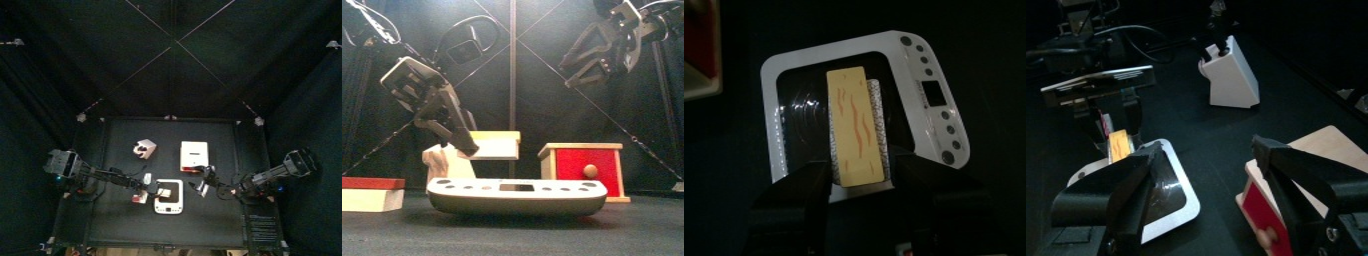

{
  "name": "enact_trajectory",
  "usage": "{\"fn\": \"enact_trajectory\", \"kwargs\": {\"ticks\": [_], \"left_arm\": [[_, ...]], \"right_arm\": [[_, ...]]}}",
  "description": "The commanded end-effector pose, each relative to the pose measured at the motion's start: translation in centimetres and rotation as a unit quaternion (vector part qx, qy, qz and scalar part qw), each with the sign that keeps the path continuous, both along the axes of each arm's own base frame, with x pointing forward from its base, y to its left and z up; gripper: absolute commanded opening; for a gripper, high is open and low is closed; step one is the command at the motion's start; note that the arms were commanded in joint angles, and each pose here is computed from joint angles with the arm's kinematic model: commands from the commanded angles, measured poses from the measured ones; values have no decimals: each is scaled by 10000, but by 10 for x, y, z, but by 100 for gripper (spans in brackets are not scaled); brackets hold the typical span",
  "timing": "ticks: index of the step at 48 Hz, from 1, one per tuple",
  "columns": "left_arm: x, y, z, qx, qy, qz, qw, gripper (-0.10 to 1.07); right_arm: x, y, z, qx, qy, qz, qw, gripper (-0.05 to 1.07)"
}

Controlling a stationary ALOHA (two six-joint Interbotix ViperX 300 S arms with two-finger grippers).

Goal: Put egg sushi above salmon sushi

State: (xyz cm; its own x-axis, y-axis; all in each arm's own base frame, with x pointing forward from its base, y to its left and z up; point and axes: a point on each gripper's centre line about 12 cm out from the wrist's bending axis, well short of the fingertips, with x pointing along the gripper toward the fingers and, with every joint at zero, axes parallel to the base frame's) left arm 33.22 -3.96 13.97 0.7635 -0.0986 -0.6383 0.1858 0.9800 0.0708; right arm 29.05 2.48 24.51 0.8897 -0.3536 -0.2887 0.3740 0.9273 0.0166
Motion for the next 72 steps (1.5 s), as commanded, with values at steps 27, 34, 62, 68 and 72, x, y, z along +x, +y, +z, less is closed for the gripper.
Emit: {"fn": "enact_trajectory", "kwargs": {"ticks": [27, 34, 62, 68, 72], "left_arm": [[-69, 10, 7, -78, -168, 81, 9998, 65], [-89, 15, 2, -81, -176, 146, 9997, 65], [-103, 39, -32, -62, 251, 632, 9977, 66], [-102, 41, -31, -80, 229, 678, 9974, 68], [-102, 41, -31, -121, 238, 734, 9969, 70]], "right_arm": [[-1, -1, 7, 40, -121, -22, 9999, 101], [-1, -1, 8, 43, -128, -22, 9999, 101], [0, -1, 6, 26, -101, -18, 9999, 101], [0, -1, 6, 20, -104, -14, 9999, 101], [0, -1, 6, 26, -101, -18, 9999, 101]]}}
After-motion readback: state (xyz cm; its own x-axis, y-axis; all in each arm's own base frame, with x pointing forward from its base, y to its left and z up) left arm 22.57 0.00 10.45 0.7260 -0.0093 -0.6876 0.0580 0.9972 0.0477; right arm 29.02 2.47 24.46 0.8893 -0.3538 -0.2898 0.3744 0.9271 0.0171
